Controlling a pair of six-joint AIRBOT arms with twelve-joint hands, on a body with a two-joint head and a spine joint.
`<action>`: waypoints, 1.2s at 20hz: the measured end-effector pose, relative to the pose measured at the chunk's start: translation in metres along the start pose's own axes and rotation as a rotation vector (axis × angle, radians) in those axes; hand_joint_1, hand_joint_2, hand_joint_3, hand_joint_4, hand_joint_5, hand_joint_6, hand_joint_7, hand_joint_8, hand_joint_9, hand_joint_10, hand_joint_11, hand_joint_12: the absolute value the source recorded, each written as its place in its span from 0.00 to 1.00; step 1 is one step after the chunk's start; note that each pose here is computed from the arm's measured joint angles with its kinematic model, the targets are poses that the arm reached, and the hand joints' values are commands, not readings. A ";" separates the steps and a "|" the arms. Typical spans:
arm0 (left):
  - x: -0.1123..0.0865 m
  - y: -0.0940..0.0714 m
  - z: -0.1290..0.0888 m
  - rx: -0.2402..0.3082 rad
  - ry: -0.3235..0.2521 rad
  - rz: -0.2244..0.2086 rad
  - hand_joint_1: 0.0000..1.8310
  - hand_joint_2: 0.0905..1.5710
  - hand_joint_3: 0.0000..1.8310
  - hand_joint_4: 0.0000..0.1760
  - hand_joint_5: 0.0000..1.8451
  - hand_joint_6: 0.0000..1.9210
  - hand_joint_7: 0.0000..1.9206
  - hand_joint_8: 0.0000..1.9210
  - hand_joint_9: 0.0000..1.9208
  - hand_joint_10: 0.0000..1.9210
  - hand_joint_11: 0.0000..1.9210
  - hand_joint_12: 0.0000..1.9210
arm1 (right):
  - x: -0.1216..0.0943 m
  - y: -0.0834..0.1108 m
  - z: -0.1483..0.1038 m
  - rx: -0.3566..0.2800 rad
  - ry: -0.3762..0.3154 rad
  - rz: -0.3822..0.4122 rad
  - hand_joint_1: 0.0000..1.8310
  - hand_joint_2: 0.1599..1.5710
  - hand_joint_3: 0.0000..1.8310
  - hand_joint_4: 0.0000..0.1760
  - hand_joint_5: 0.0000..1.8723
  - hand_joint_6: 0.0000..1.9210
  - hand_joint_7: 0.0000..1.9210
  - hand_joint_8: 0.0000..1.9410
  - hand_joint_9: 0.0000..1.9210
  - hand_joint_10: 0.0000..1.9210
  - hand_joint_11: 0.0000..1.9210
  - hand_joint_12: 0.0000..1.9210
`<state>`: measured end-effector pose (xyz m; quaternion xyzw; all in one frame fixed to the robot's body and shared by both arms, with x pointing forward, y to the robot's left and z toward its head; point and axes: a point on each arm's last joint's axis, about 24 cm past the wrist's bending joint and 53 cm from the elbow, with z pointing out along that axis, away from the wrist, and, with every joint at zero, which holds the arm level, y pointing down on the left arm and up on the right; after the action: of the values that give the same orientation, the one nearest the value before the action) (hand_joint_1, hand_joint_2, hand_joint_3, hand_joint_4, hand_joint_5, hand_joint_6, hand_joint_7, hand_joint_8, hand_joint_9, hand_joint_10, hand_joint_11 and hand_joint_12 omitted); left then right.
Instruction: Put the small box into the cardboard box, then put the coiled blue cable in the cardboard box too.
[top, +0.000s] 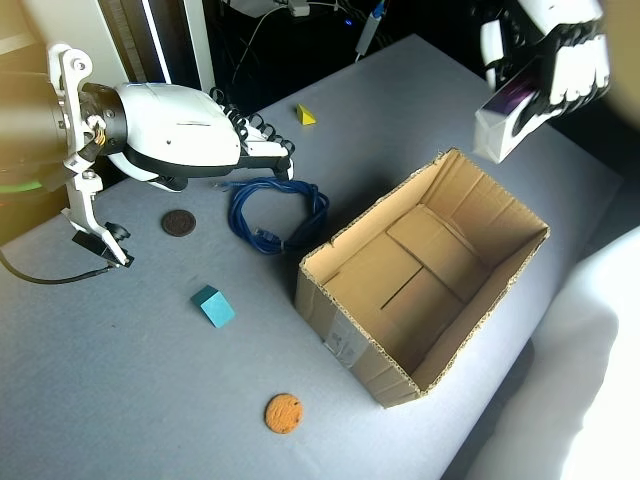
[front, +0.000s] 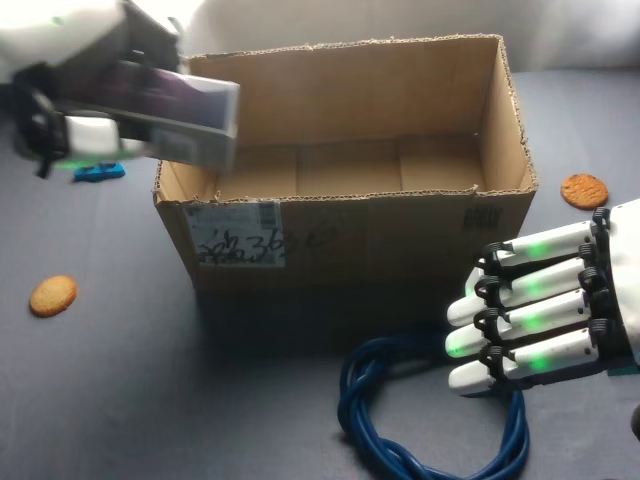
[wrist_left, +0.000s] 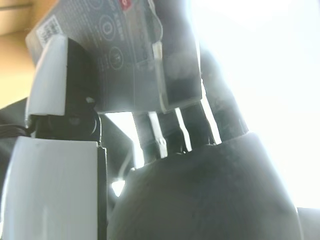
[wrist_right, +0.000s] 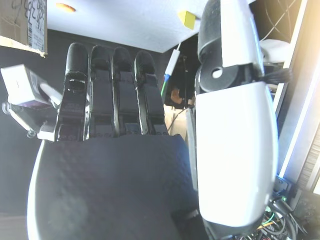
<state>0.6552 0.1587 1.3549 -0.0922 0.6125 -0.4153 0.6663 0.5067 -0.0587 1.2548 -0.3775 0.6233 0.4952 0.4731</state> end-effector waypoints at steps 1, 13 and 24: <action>0.005 -0.006 0.002 0.015 0.013 -0.001 0.74 0.74 0.00 0.00 0.48 0.49 0.43 0.69 0.37 0.79 0.25 0.83 | 0.000 0.000 0.000 0.000 0.000 0.000 0.62 0.56 0.00 0.00 0.16 0.00 0.15 0.00 0.13 0.00 0.00 0.43; 0.038 -0.032 0.023 0.091 0.056 -0.071 0.74 0.74 0.00 0.00 0.49 0.46 0.44 0.68 0.37 0.79 0.26 0.82 | 0.000 0.000 0.000 0.001 0.001 -0.007 0.62 0.56 0.00 0.00 0.17 0.00 0.15 0.00 0.14 0.00 0.00 0.45; 0.043 -0.033 0.027 0.099 0.047 -0.097 0.74 0.74 0.00 0.00 0.50 0.46 0.44 0.68 0.37 0.79 0.25 0.83 | 0.000 -0.002 0.000 0.010 0.001 -0.036 0.64 0.55 0.00 0.00 0.18 0.00 0.16 0.00 0.15 0.00 0.00 0.46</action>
<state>0.6608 0.0980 1.3504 -0.0789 0.6016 -0.4790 0.6344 0.5090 -0.0590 1.2538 -0.3865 0.6193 0.4831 0.4834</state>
